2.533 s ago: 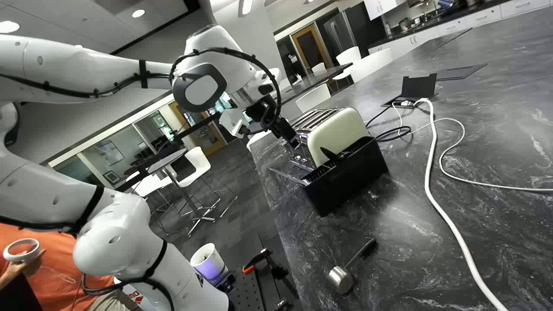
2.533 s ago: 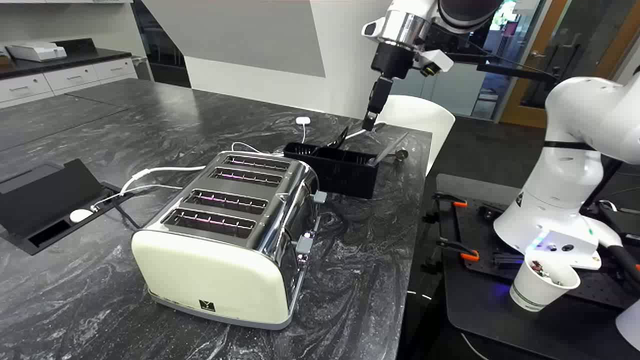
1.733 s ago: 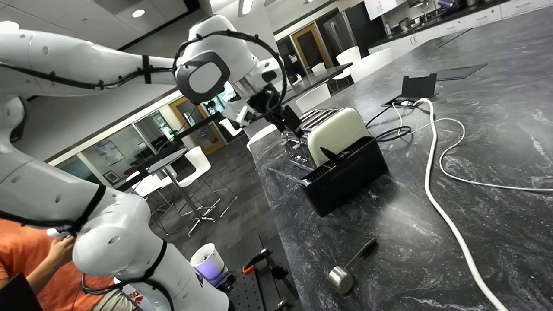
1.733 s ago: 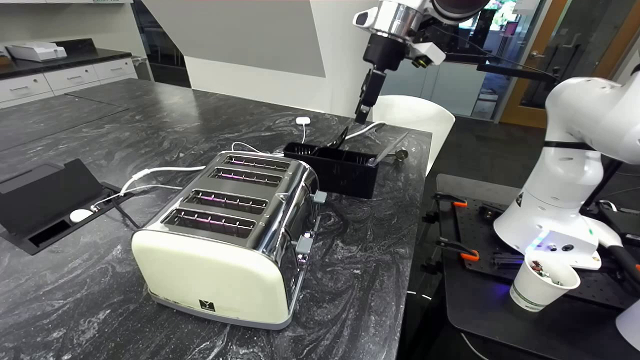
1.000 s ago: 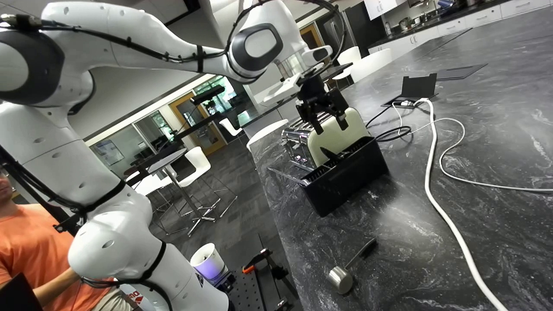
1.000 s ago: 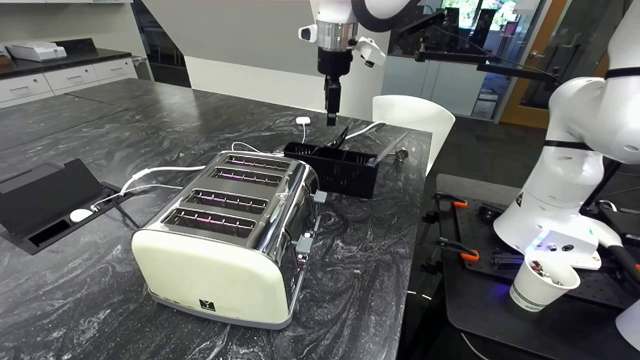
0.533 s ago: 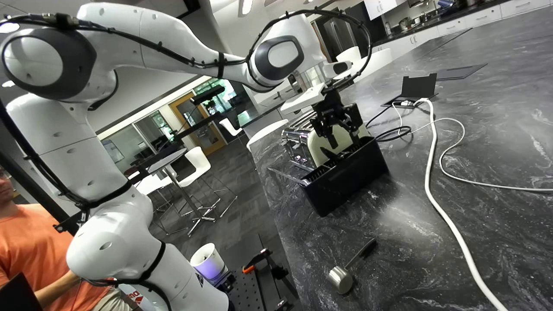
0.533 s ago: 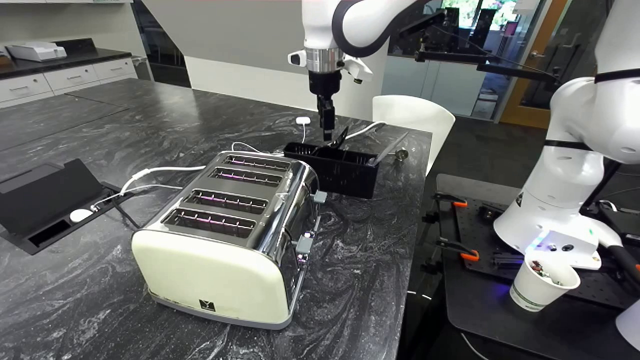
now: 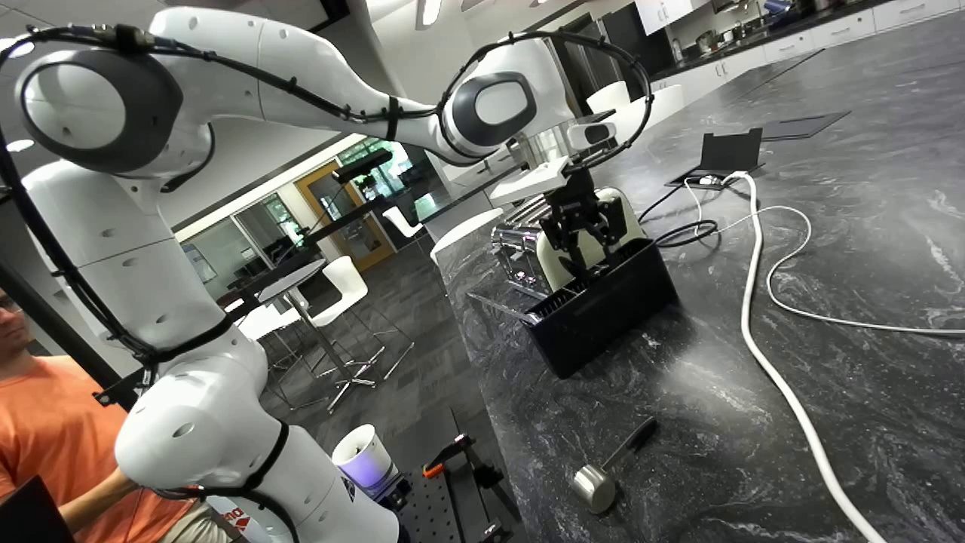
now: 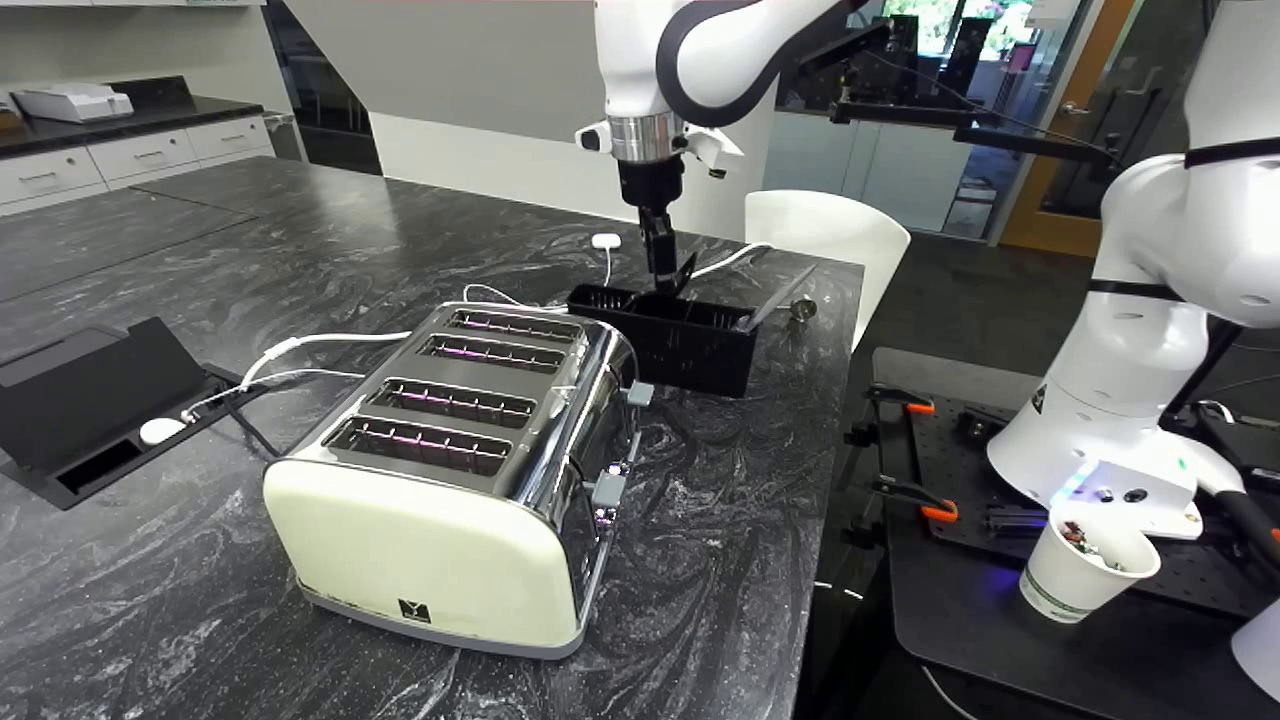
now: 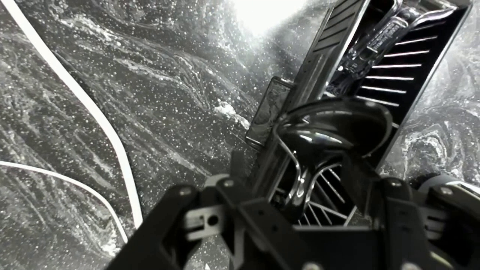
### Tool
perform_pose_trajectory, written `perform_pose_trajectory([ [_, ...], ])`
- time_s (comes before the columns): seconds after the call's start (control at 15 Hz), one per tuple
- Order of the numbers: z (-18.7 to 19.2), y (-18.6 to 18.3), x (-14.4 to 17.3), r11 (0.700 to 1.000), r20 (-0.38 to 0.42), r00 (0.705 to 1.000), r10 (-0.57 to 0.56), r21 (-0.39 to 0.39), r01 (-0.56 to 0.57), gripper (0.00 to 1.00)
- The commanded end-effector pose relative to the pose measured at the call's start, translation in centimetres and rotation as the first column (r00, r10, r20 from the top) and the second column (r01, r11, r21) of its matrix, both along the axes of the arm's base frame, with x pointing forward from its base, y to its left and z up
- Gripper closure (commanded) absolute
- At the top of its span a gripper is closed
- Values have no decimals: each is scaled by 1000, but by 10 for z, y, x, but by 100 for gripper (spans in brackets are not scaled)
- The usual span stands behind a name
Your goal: Put the black spoon on the counter
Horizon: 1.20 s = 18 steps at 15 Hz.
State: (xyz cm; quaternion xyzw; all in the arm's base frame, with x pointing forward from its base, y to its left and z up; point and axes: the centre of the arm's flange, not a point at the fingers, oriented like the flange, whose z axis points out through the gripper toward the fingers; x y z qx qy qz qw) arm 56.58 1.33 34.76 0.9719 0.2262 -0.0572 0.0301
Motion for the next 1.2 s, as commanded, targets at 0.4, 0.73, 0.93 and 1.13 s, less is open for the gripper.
perform_pose_trajectory([
  [0.4, 1, 1, 5, 999, -69, 997, -16, 45, 20, 36],
  [0.73, -9, 4, 7, 999, -83, 996, -23, 46, 26, 70],
  [0.93, 0, 6, 9, 999, -66, 998, -22, 43, 25, 91],
  [1.13, 14, 12, 7, 999, -56, 998, -11, 45, 14, 98],
])
